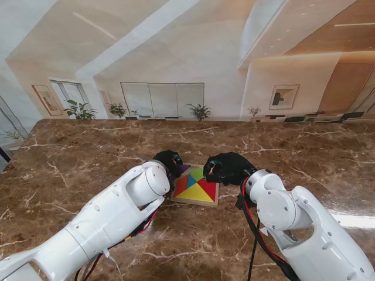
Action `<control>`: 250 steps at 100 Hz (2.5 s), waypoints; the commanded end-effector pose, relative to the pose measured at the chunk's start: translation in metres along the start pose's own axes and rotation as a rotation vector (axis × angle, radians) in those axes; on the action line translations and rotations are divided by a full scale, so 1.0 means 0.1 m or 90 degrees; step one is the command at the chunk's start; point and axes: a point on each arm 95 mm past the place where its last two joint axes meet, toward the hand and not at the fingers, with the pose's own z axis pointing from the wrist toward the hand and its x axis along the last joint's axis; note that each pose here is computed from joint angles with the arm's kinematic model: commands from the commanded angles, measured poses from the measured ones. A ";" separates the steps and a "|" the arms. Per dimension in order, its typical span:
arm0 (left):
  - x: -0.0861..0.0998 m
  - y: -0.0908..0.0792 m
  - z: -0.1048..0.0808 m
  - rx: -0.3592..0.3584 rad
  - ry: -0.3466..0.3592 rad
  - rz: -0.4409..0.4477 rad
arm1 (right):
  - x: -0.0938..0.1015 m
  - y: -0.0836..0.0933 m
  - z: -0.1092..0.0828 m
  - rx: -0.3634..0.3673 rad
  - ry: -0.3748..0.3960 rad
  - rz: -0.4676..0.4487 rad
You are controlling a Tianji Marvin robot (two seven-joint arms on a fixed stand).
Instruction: Assemble the tangram pieces into a square
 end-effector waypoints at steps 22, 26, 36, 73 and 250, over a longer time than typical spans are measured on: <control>0.15 0.12 0.03 -0.022 -0.008 -0.035 | -0.03 -0.06 0.00 0.018 -0.008 0.011; 0.15 0.13 0.04 -0.022 -0.009 -0.034 | -0.03 -0.06 0.00 0.018 -0.008 0.011; 0.16 0.16 0.06 -0.024 -0.011 -0.033 | -0.03 -0.06 -0.01 0.019 -0.009 0.013; 0.17 0.23 0.13 -0.030 -0.016 -0.026 | -0.03 -0.05 -0.01 0.022 -0.009 0.016; 0.13 0.18 0.29 -0.001 -0.024 0.022 | -0.03 -0.07 0.01 0.049 -0.009 0.020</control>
